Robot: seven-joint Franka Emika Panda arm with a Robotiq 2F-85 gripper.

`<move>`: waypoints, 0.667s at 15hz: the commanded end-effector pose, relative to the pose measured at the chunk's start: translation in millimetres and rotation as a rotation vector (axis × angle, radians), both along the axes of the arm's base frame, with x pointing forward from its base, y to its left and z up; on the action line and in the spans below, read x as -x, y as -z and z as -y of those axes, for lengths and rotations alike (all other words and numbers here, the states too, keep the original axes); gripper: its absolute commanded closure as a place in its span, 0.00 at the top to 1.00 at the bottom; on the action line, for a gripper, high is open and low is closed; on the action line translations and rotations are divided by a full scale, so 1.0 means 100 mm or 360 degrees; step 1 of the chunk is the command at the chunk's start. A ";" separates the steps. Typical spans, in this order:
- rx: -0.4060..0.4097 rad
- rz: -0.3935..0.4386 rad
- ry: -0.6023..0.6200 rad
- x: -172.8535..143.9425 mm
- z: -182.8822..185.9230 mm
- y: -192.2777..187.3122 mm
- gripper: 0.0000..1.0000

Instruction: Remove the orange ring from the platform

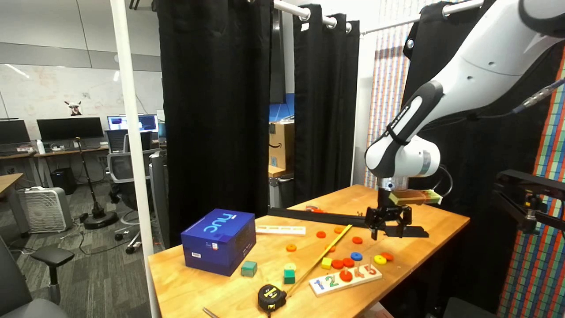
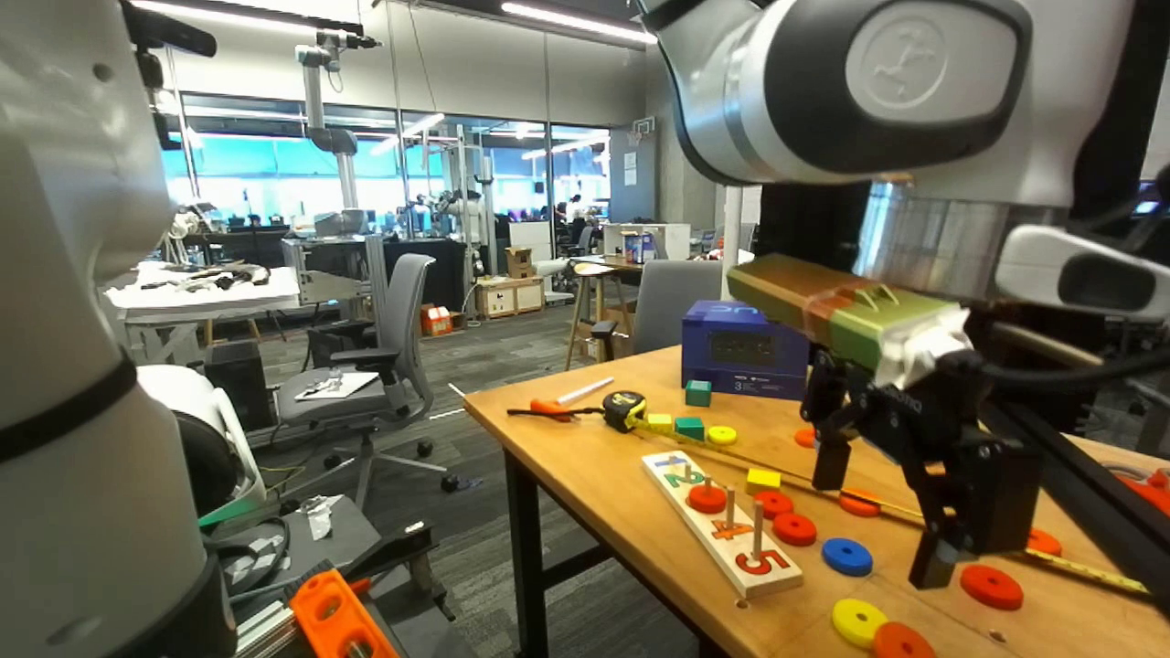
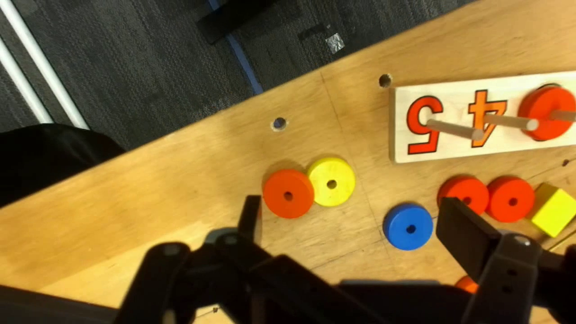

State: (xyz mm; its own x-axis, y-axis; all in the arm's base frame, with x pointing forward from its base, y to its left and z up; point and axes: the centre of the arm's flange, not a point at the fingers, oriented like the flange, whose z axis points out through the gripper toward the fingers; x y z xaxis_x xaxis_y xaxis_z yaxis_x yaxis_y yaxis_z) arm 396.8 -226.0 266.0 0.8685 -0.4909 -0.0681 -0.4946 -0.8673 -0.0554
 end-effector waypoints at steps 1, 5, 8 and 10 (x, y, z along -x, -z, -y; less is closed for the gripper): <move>0.0050 0.0066 -0.0060 0.39 -0.42 -0.69 1.00; 0.0065 0.0139 -0.0352 0.63 -0.86 -1.10 1.00; 0.0078 0.0134 -0.0594 0.79 -1.29 -1.38 1.00; 0.0079 0.0103 -0.0701 0.90 -1.61 -1.58 1.00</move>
